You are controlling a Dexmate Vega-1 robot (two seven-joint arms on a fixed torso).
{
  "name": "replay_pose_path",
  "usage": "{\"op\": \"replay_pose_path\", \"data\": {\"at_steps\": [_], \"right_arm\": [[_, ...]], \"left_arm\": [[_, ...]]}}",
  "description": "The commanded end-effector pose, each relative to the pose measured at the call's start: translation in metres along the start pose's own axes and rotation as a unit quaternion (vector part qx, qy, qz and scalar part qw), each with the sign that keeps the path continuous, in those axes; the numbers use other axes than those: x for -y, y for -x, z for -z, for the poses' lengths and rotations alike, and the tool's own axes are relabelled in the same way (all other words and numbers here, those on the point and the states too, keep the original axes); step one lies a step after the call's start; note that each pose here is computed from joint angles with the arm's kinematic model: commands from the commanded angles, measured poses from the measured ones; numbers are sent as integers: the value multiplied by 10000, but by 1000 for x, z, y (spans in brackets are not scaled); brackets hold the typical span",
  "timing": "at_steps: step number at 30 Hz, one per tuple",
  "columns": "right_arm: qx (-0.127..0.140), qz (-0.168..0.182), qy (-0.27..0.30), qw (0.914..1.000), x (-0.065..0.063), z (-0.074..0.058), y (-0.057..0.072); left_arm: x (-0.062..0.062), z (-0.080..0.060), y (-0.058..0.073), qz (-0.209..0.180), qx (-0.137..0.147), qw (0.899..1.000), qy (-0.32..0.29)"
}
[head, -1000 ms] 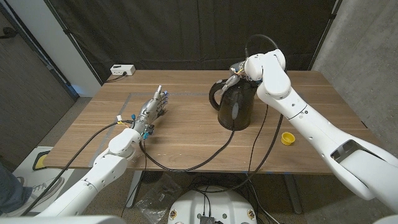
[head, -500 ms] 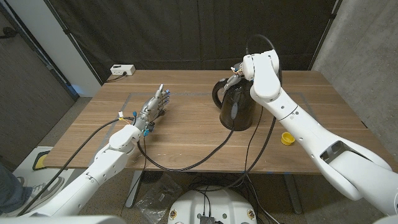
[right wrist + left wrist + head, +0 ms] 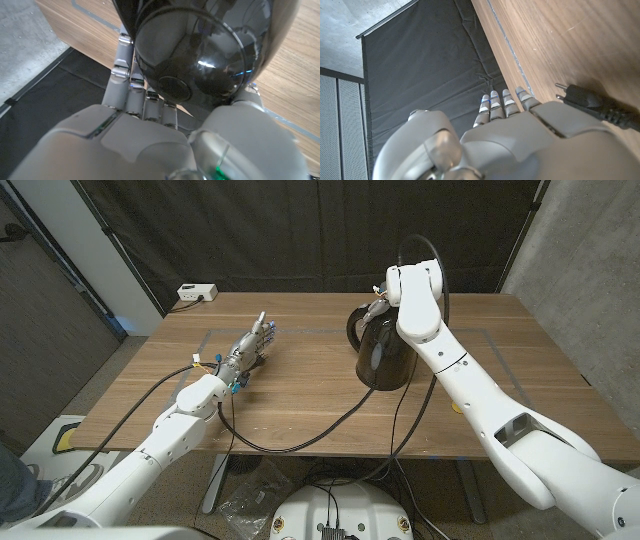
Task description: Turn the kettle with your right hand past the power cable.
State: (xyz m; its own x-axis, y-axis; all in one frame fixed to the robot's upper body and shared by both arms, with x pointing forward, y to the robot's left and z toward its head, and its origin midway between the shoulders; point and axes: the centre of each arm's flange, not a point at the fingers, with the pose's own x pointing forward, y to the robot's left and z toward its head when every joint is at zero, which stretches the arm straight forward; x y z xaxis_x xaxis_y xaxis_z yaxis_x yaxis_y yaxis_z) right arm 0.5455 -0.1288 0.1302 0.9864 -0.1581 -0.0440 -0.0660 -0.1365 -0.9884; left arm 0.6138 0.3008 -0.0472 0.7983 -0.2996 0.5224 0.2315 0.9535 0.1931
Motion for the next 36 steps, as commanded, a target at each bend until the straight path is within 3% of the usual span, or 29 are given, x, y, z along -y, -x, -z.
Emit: {"op": "replay_pose_path", "data": {"at_steps": [1,8,20,36], "right_arm": [[-501,-386,-304,9975,1,-2,4],[-685,-499,-519,9950,0,2,6],[-611,-602,-540,9949,-2,3,5],[-493,-267,-275,9980,-2,2,12]], "left_arm": [[-4,-4,-9,103,7,9999,-52],[-3,-4,-10,134,41,9999,-57],[-2,-1,-3,50,12,10000,-29],[-2,-2,-2,62,-8,10000,-40]]}}
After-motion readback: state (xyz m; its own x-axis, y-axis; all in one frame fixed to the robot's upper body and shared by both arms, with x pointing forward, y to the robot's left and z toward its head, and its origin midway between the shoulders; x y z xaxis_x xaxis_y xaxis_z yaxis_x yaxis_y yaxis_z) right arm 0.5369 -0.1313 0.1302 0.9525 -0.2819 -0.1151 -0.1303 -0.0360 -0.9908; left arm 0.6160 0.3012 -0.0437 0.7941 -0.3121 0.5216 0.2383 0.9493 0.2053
